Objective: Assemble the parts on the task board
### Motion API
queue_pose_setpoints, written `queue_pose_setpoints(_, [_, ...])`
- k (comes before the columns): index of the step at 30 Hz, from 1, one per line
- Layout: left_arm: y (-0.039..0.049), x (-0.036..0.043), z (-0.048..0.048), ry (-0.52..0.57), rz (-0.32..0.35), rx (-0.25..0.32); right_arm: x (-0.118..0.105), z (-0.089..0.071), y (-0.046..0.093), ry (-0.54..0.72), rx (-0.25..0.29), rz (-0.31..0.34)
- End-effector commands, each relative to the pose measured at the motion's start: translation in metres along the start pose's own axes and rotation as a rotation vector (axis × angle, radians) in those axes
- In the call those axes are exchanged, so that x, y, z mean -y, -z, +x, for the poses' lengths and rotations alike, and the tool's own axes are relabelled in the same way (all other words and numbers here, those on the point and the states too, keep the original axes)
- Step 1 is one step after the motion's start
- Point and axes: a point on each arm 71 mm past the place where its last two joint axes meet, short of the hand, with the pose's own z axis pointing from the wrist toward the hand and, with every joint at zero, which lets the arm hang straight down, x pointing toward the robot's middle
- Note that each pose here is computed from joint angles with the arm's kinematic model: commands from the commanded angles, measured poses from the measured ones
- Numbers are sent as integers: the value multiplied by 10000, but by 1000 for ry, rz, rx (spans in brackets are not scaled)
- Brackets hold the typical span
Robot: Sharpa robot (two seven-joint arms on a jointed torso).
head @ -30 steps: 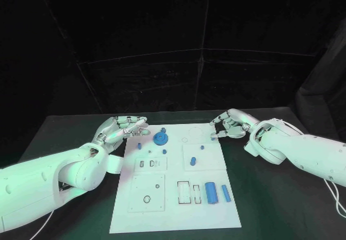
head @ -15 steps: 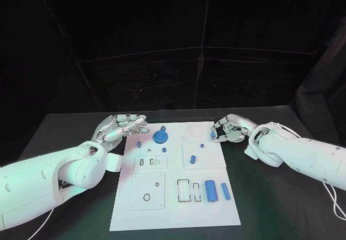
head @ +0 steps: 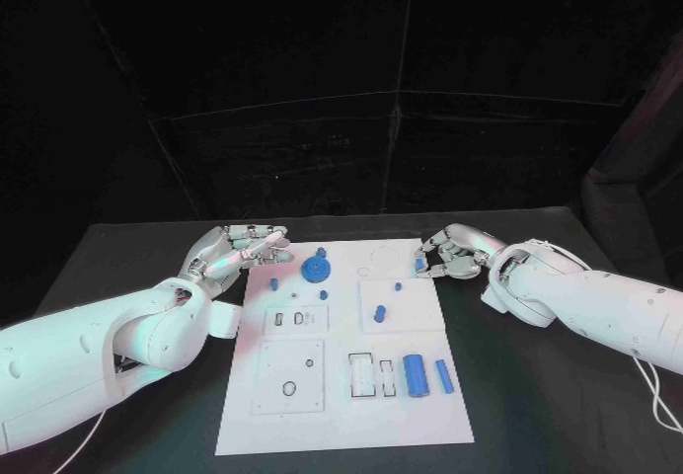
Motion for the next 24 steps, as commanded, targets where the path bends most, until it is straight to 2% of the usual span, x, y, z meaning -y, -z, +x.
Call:
queue_pose_setpoints(1, [-5, 16, 15, 3, 13, -13, 0, 4, -4, 4, -14, -2])
queue_pose_setpoints(24, [-3, 12, -2, 1, 8, -11, -20, 37, -39, 4, -27, -2])
